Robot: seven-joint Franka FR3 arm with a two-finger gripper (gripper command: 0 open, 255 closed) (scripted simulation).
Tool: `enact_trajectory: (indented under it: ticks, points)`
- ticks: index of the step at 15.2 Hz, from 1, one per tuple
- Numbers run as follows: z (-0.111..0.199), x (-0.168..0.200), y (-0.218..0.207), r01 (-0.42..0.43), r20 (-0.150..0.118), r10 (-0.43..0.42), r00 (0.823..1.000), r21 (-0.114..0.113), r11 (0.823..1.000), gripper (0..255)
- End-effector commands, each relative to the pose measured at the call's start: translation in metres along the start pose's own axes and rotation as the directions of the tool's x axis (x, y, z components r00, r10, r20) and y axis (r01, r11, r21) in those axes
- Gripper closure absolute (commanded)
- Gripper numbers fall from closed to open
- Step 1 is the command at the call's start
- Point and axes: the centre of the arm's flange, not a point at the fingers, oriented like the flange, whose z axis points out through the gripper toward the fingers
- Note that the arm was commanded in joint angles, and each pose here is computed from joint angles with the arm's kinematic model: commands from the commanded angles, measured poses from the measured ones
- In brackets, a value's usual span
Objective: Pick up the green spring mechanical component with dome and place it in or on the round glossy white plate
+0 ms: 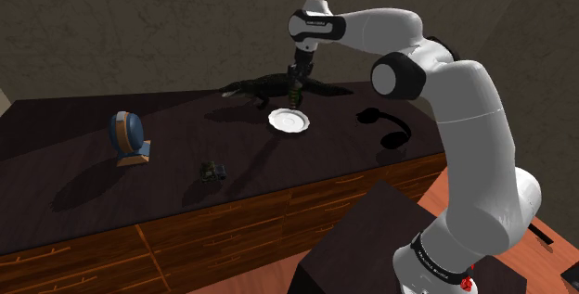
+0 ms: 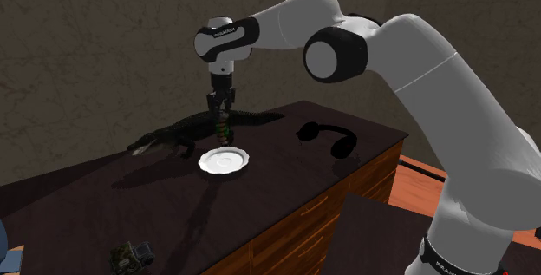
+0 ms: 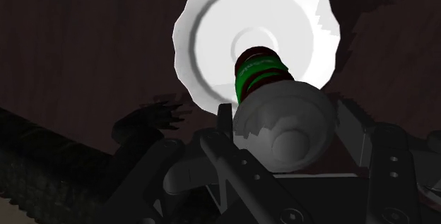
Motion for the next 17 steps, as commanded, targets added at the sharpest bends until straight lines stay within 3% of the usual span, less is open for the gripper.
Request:
enact_trajectory:
  ticks: [1, 11, 17]
  points:
    - [0.011, 0.000, 0.000, 0.000, -0.001, 0.000, 1.000, 0.000, 1.000, 255]
    - [0.063, -0.002, 0.003, 0.000, -0.001, 0.000, 1.000, 0.000, 1.000, 255]
    - [0.065, -0.002, 0.003, 0.000, -0.001, 0.000, 1.000, 0.000, 1.000, 255]
